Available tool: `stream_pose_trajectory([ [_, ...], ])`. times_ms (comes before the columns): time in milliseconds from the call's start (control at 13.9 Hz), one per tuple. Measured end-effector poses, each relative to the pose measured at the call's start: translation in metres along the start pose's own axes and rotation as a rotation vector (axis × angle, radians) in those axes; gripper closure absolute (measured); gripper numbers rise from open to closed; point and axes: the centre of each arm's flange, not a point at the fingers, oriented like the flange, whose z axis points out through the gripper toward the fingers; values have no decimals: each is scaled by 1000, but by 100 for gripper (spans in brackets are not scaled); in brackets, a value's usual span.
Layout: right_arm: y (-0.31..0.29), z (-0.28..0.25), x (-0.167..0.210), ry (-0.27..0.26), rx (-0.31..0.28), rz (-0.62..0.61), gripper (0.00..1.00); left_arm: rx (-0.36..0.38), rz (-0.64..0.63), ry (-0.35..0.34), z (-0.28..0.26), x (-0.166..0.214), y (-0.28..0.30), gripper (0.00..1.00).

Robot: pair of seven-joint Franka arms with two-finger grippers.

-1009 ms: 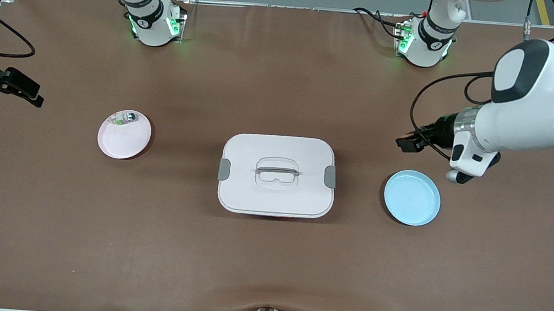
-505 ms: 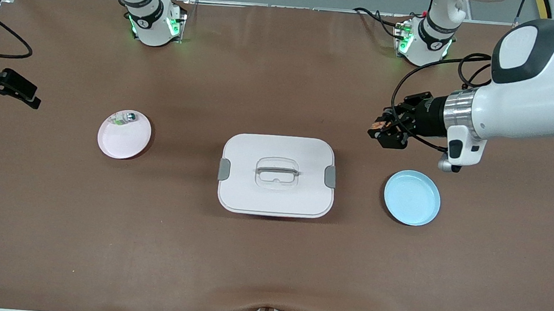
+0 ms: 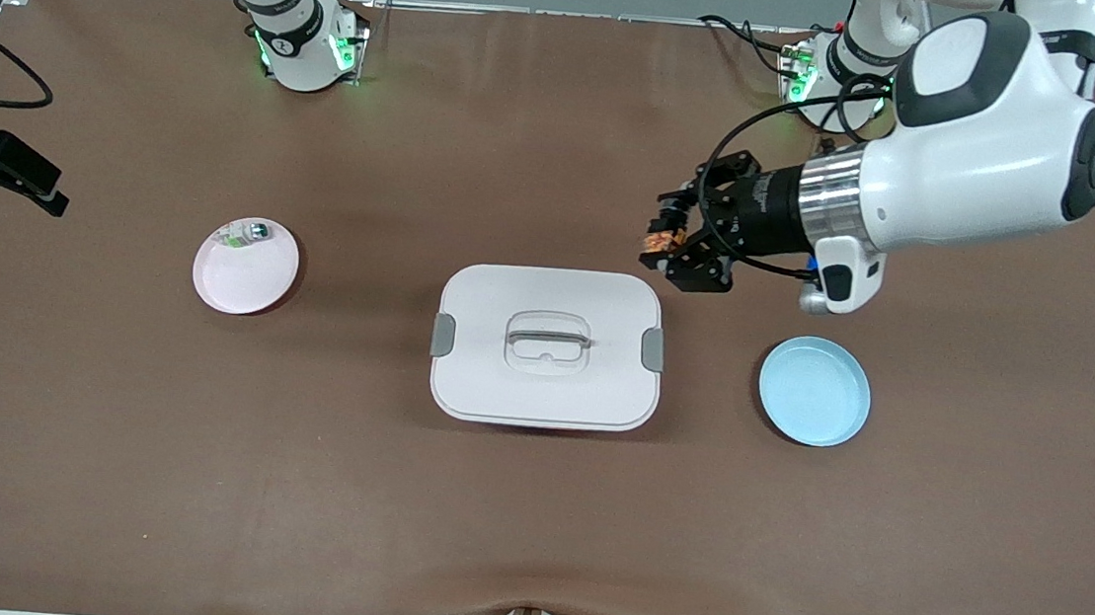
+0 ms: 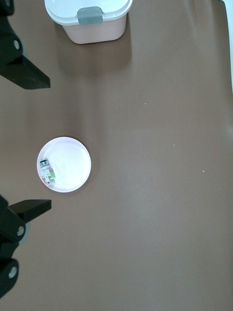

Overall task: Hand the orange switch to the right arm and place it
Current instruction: 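Lift the orange switch with the left gripper toward the white box, then hold the switch above the box while the right gripper reaches toward it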

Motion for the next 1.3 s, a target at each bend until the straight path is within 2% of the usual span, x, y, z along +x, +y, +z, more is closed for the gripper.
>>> stream_pose_trajectory([
  [216, -14, -1, -1, 1, 4, -27, 0, -63, -53, -26, 15, -31, 2, 28],
  [361, -45, 0, -5, 0, 12, -78, 0, -110, -73, -48, 22, -52, 1, 28],
  [433, -61, 2, -6, -5, 41, -97, 0, -131, -81, -59, 25, -62, 0, 28],
  [649, -103, 14, -6, -54, 265, -111, 0, -167, -94, -82, 37, -81, -4, 28],
  [721, -117, 17, -4, -52, 309, -84, 0, -178, -95, -88, 41, -85, -5, 28],
  [937, -176, 20, -9, -38, 362, -50, 0, -214, -107, -107, 52, -95, -5, 28],
  [1082, -216, 21, -20, -65, 440, -66, 0, -219, -113, -111, 57, -97, -6, 28],
  [1298, -233, 18, -18, -71, 549, -3, 0, -219, -116, -111, 59, -96, -5, 28],
])
